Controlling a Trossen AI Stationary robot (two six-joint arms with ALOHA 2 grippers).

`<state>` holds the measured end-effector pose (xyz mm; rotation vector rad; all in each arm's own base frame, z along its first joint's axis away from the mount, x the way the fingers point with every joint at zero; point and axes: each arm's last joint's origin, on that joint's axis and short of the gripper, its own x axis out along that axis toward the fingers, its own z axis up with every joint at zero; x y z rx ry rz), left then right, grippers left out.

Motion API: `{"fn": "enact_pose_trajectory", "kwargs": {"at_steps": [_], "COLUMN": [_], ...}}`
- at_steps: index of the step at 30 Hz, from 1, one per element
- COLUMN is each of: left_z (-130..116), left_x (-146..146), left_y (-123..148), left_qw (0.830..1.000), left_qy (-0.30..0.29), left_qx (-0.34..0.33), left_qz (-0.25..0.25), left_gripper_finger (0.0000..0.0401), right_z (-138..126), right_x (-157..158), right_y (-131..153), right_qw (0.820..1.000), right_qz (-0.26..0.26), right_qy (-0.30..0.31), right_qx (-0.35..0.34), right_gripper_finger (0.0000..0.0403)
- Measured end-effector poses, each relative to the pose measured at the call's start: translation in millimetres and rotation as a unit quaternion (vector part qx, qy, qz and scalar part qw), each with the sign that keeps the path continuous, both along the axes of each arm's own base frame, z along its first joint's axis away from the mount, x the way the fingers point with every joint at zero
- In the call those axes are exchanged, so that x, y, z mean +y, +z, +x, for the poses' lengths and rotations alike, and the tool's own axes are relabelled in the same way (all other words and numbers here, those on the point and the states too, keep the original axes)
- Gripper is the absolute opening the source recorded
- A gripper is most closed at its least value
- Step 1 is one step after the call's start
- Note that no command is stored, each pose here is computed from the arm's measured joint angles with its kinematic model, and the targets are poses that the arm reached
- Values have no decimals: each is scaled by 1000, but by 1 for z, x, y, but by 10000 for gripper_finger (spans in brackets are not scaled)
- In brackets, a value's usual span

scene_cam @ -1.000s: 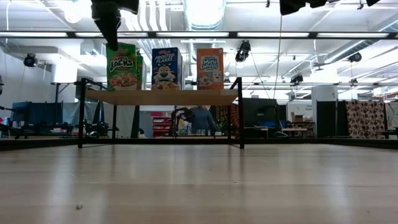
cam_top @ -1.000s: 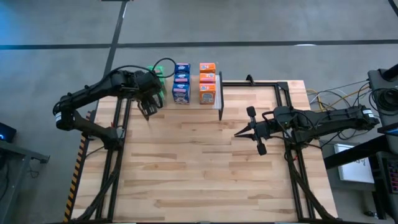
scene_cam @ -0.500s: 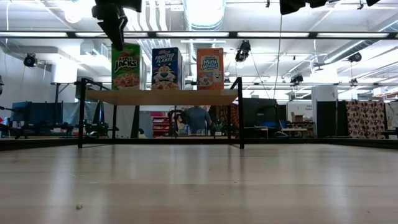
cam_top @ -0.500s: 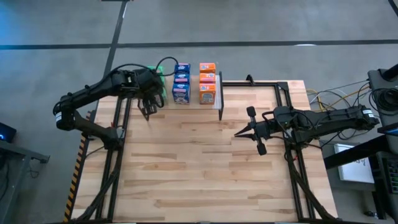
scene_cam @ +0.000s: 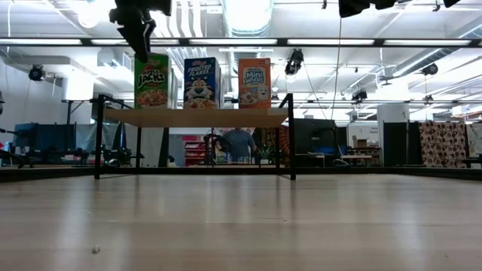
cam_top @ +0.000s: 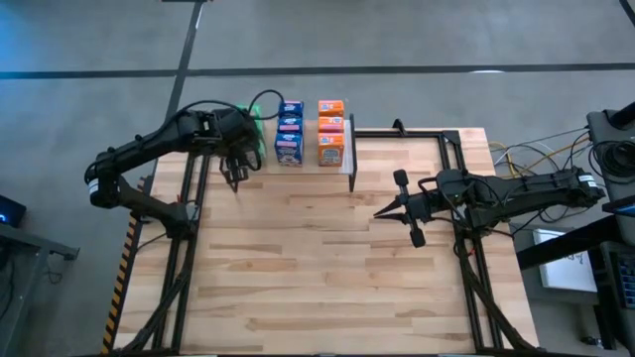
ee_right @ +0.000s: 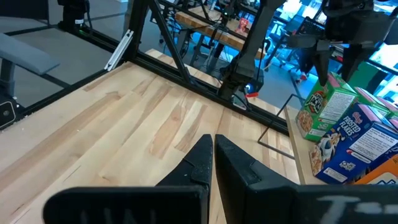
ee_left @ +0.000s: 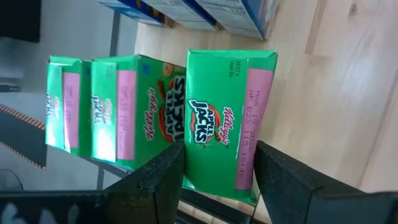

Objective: Stack cereal on shelf
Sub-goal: Put the green cereal box on the shelf aligned with the other green cereal boxes

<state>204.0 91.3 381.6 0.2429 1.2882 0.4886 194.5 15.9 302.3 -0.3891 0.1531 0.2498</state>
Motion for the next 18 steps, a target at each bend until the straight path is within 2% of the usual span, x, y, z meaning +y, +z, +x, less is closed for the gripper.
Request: {"fn": "enact_pose_trajectory", "kwargs": {"at_steps": [9, 18], "left_z": [0, 0], "left_x": [3, 3], "left_y": [0, 1], "left_qw": [1000, 1000], "left_qy": [6, 9], "left_qx": [-5, -7], "left_qz": [1, 3], "left_gripper_finger": [171, 206], "right_z": [0, 0], "right_x": [0, 0], "right_y": [0, 0], "right_qw": [1000, 1000], "right_qz": [-1, -1], "right_qy": [0, 0], "right_qx": [0, 0], "right_gripper_finger": [9, 9]}}
